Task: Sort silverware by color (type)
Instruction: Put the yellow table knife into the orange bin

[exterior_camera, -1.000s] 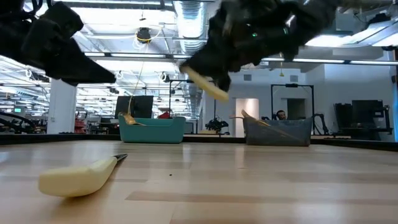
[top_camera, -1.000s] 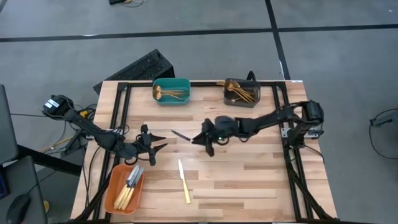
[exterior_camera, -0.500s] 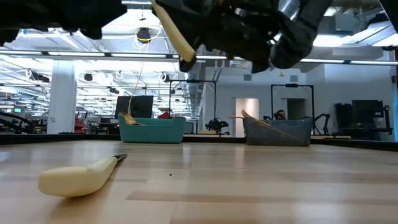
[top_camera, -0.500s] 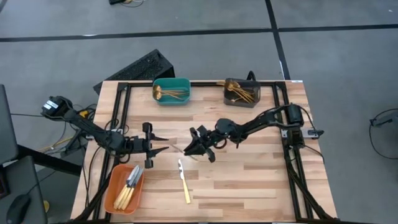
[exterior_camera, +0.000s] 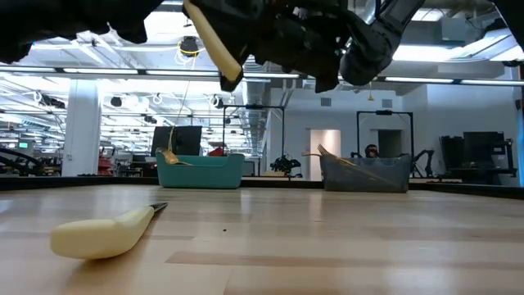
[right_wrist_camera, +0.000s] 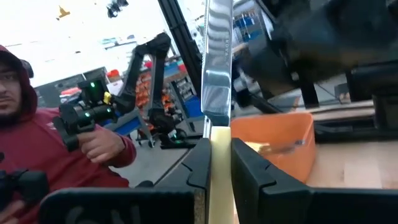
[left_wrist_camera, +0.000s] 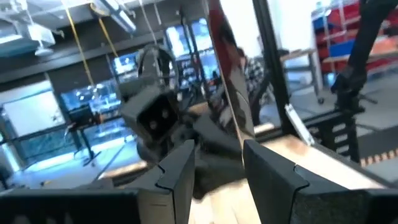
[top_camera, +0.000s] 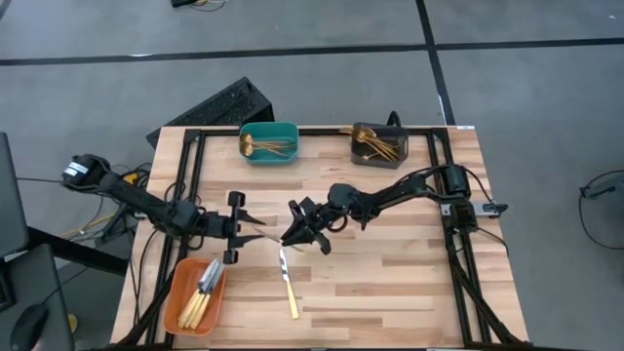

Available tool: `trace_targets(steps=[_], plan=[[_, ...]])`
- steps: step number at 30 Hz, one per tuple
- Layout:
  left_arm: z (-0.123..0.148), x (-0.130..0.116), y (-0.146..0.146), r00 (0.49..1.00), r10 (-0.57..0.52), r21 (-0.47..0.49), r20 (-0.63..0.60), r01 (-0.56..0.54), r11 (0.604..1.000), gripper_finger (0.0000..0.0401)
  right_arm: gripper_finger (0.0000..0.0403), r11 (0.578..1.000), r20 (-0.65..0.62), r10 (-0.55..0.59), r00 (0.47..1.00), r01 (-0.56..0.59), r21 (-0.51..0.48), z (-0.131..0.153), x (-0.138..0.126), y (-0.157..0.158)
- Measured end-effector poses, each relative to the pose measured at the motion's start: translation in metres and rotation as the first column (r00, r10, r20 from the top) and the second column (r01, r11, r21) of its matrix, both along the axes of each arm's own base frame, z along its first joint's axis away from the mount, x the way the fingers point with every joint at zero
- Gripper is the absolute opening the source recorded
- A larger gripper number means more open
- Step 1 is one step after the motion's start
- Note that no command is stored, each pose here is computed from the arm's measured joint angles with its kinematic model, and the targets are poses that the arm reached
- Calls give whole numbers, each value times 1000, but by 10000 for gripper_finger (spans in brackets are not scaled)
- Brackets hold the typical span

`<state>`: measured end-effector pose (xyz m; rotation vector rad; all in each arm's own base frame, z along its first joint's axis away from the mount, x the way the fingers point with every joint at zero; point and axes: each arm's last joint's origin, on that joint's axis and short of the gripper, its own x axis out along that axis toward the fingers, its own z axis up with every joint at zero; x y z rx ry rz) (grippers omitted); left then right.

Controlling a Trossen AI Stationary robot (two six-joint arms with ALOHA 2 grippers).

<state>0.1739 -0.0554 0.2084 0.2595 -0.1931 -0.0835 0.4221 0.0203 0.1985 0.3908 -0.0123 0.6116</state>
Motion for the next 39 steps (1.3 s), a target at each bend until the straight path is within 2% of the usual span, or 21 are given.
trace_targets(steps=[4,10,13,18,21,25,30,33,36,39], plan=[[2,2,7,999,-41,-19,21,42,999,126,61,1000,-44,-1,999,1,-3,-5,0,0],[5,4,11,992,-120,-57,29,122,991,126,61,1000,-36,-3,999,3,-9,-4,0,0],[10,7,8,984,-175,-49,28,176,983,126,66,1000,-32,-10,999,10,-8,-4,0,0],[15,13,6,982,-188,-20,-13,187,982,120,69,1000,-35,-30,999,30,-6,-4,1,-1],[13,14,6,982,-185,-6,-48,185,983,90,69,1000,-35,-30,999,30,-7,-4,1,-1],[10,14,5,969,-234,-1,-78,234,972,16,70,1000,-38,-26,999,26,-6,-4,1,1],[9,14,5,974,-206,-67,-98,200,978,2,89,998,-16,-61,998,61,-32,-4,1,3],[4,13,5,971,-147,-126,-189,124,984,0,113,995,31,-88,996,89,-40,3,0,2],[17,17,1,921,-76,-170,-381,11,985,0,140,995,51,-90,995,92,-40,11,-1,0],[33,15,-6,771,28,-144,-637,-154,977,0,163,994,28,-96,995,97,-40,9,-1,-3]])
